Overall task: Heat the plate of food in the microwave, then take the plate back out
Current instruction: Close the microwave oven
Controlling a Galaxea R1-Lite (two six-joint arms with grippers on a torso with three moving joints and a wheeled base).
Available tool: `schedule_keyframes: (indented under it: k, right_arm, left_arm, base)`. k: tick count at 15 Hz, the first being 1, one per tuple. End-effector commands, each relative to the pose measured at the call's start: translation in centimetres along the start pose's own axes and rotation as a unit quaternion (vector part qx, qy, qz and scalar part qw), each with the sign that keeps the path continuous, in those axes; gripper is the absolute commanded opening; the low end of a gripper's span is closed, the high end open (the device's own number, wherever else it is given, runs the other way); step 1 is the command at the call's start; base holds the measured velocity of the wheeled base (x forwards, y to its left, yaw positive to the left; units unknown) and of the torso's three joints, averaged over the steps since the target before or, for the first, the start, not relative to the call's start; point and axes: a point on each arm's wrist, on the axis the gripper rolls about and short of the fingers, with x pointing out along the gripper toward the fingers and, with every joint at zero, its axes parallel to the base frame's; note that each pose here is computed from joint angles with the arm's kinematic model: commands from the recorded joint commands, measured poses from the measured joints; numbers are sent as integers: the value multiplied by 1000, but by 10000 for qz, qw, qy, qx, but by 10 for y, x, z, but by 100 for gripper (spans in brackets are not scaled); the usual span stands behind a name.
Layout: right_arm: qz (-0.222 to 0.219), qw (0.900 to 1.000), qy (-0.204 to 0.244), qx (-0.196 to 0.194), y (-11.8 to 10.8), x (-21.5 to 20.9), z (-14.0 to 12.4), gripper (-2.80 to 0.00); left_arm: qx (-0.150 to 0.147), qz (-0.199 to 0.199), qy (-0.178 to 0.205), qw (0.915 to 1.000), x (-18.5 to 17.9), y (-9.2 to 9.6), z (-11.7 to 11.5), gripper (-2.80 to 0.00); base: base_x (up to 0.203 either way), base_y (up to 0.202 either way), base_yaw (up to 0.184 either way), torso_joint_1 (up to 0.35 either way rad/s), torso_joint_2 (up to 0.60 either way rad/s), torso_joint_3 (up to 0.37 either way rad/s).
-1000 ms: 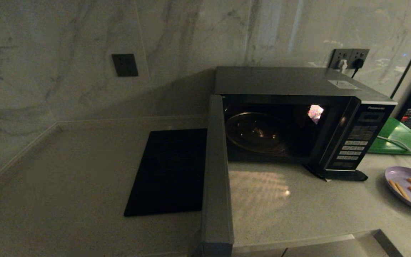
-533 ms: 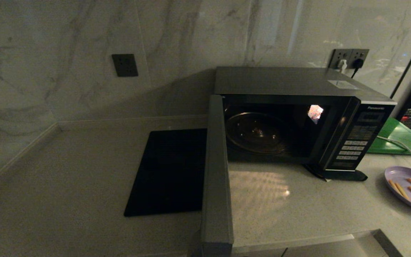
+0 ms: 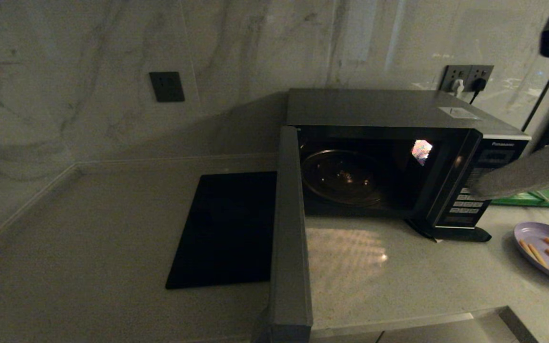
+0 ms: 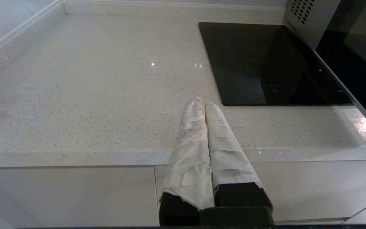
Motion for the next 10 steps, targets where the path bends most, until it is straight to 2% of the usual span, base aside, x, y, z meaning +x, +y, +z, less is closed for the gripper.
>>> schedule_keyframes:
  k: [1,4,6,8,10]
  right_arm:
    - [124,9983,553,-167,3,56,17,-280]
    - [507,9970,60,-583,19,75,31,-280]
    - [875,9921,-306,-847,36,81,36,-280]
    - [1181,9891,-399,-780,53,89,36,-280]
    - [1329,9886,-230,-665,65,103,31,-280]
  left_arm:
    - [-4,6,4,10000,0,0,0,-280]
    - [-4,6,-4,10000,0,0,0,-280]
    - [-4,6,-3,10000,0,0,0,-280]
    - [-4,6,4,10000,0,0,0,-280]
    - [-4,6,-1,10000,0,0,0,-280]
  base:
    - [0,0,0,0,0,0]
    - [0,0,0,0,0,0]
    - [0,0,0,0,0,0]
    - [0,0,0,0,0,0]
    - [0,0,0,0,0,0]
